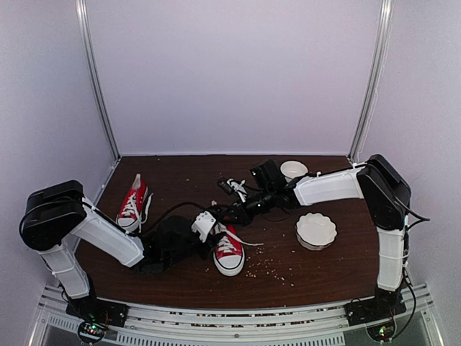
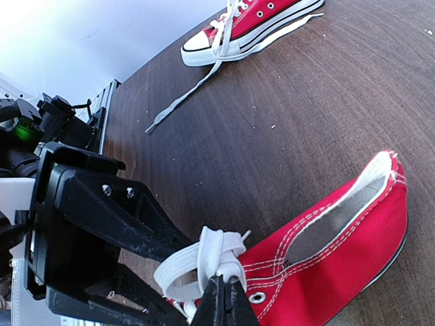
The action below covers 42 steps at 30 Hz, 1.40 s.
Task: Tie the shoes
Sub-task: Tie the loops with the shoelace on the shoe.
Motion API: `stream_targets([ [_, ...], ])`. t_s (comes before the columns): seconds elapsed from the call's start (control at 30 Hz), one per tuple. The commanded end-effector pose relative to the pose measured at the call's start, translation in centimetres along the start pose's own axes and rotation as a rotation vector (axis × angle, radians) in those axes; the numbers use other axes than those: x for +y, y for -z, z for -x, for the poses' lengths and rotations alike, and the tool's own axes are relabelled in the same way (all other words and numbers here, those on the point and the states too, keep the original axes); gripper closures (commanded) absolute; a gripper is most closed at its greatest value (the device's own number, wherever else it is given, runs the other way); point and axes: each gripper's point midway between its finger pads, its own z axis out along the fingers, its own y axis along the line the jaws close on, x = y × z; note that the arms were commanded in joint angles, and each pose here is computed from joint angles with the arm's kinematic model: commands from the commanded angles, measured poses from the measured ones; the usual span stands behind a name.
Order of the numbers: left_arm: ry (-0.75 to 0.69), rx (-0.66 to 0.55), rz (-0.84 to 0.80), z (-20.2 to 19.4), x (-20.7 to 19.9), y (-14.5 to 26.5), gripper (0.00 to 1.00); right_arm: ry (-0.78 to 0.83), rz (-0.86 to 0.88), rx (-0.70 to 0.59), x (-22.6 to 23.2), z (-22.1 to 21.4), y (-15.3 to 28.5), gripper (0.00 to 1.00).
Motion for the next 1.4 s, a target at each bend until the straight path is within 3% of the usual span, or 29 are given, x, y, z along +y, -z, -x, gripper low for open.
stream_targets([
  [0.0, 0.055, -0.06, 0.059, 2.0, 1.1, -0.5, 0.67, 0.043, 0.002, -0.034, 1.2, 1.5, 1.0, 1.0],
  [0.1, 0.052, -0.055, 0.034, 1.7, 0.7, -0.2, 0.72, 0.048, -0.003, -0.031, 1.2, 1.5, 1.1, 1.0],
  [0.33, 0.041, -0.023, 0.016, 0.8, 0.7, 0.6, 0.69, 0.052, -0.008, -0.028, 1.2, 1.5, 1.1, 1.0],
  [0.53, 0.042, -0.006, 0.021, -0.1, 0.8, 0.9, 0.78, 0.05, -0.012, -0.025, 1.0, 1.5, 1.1, 1.0],
  [0.7, 0.046, 0.022, 0.038, -0.7, 1.3, 0.8, 0.99, 0.054, -0.02, -0.029, 1.0, 1.6, 1.3, 1.0],
  [1.37, 0.074, 0.109, 0.094, -3.8, 3.6, 1.6, 1.0, 0.014, -0.154, -0.025, -1.4, -0.1, 3.4, 1.0],
])
